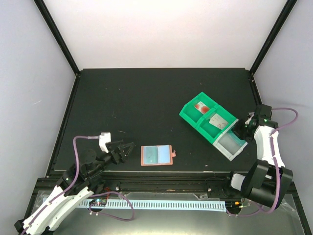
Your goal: Take the credit cards out of the card holder
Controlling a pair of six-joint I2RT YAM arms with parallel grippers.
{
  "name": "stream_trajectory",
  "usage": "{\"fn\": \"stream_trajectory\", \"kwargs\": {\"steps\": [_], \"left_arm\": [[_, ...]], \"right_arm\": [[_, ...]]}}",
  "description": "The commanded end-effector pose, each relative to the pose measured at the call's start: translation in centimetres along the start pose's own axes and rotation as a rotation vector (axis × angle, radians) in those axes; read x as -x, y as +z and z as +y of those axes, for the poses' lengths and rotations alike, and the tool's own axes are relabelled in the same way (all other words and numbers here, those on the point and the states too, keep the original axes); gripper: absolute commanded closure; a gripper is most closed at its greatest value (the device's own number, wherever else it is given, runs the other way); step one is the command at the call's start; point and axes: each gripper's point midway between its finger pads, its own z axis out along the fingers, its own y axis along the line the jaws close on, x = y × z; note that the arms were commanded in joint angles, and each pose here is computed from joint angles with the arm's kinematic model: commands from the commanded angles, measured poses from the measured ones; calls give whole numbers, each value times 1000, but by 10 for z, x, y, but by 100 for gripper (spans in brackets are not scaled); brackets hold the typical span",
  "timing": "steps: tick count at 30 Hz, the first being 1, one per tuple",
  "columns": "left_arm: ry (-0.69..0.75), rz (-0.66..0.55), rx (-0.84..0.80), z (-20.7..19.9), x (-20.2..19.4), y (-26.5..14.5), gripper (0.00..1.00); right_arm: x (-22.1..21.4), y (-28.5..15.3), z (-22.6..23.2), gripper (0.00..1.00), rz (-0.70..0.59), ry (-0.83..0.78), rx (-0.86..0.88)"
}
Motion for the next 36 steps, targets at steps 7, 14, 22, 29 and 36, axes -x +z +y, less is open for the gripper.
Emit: {"fn": "stream_trajectory", "kwargs": {"steps": [7, 14, 22, 29, 36], "left_arm": [[21, -29, -4, -5, 10, -2, 1], [27, -7, -4, -7, 8, 1, 1], [29, 10, -10, -8, 5, 1, 1], [18, 6, -1, -7, 6, -1, 1], [21, -1, -6, -10, 10, -4, 1]], "right_arm": [[16, -5, 2, 99, -43, -1, -10], [19, -3, -6, 99, -49, -13, -54], [34, -6, -7, 98, -88, -5, -81], [40, -1, -12, 98, -91, 5, -116], [40, 6, -21, 95, -87, 44, -149]]}}
